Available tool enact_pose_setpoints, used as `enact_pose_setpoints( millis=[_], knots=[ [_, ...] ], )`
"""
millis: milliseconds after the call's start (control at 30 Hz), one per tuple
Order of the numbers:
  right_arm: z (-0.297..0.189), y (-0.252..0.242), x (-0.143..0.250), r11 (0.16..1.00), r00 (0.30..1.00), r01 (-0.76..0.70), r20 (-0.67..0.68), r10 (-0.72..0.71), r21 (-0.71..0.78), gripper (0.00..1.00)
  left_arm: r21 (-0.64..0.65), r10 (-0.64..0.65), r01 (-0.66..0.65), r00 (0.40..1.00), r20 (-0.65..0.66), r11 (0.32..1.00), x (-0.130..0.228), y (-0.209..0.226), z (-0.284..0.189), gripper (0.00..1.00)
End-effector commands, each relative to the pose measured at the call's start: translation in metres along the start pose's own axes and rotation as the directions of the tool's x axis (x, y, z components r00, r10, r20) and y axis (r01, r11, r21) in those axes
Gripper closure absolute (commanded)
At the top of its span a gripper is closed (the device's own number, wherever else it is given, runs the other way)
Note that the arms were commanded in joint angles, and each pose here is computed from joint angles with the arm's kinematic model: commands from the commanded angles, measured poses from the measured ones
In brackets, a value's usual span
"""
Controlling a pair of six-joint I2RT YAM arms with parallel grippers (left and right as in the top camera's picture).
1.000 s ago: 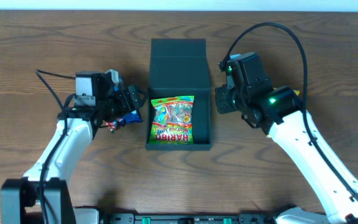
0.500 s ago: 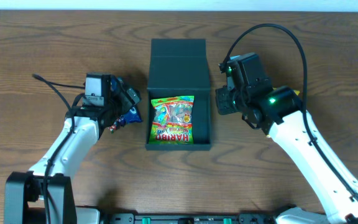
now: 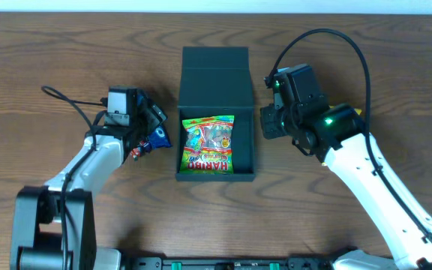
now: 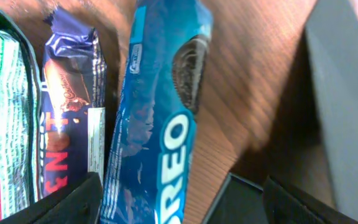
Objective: Pack container
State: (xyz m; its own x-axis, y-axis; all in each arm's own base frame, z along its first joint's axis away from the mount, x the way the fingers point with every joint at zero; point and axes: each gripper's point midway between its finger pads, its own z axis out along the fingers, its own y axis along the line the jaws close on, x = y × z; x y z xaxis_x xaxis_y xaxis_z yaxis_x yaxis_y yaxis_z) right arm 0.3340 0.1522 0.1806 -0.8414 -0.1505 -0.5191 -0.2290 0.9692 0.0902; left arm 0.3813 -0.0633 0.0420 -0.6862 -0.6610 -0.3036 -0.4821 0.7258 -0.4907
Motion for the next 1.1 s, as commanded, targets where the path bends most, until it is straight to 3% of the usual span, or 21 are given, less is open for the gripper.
enact_pose_setpoints(
  millis=[0,500,700,933,1067],
  knots=[
    [0.000,-0.002,-0.001,1.000,1.000,-0.013,0.002,0.013,0.006,0.98,-0.004,-0.001,0.001,1.000,0.004,1.000,-0.003,-0.001,0.008,0.17],
    [0.000,-0.002,-0.001,1.000,1.000,-0.012,0.002,0.012,0.006,0.96,-0.031,-0.006,0.005,1.000,-0.015,1.000,0.002,0.009,0.028,0.42],
    [0.000,-0.002,-0.001,1.000,1.000,-0.012,0.001,0.012,0.006,0.95,-0.033,-0.006,0.005,1.000,-0.018,0.999,0.002,0.010,0.029,0.63],
    [0.000,-0.015,-0.001,0.998,1.000,-0.019,0.005,0.019,0.062,0.97,-0.010,-0.004,0.004,0.999,-0.034,1.000,0.004,0.005,0.028,0.75],
    [-0.001,-0.031,0.001,0.995,0.999,-0.052,-0.008,0.053,0.089,0.98,0.055,0.069,-0.066,0.996,-0.057,0.996,0.001,-0.017,0.023,0.83]
  ],
)
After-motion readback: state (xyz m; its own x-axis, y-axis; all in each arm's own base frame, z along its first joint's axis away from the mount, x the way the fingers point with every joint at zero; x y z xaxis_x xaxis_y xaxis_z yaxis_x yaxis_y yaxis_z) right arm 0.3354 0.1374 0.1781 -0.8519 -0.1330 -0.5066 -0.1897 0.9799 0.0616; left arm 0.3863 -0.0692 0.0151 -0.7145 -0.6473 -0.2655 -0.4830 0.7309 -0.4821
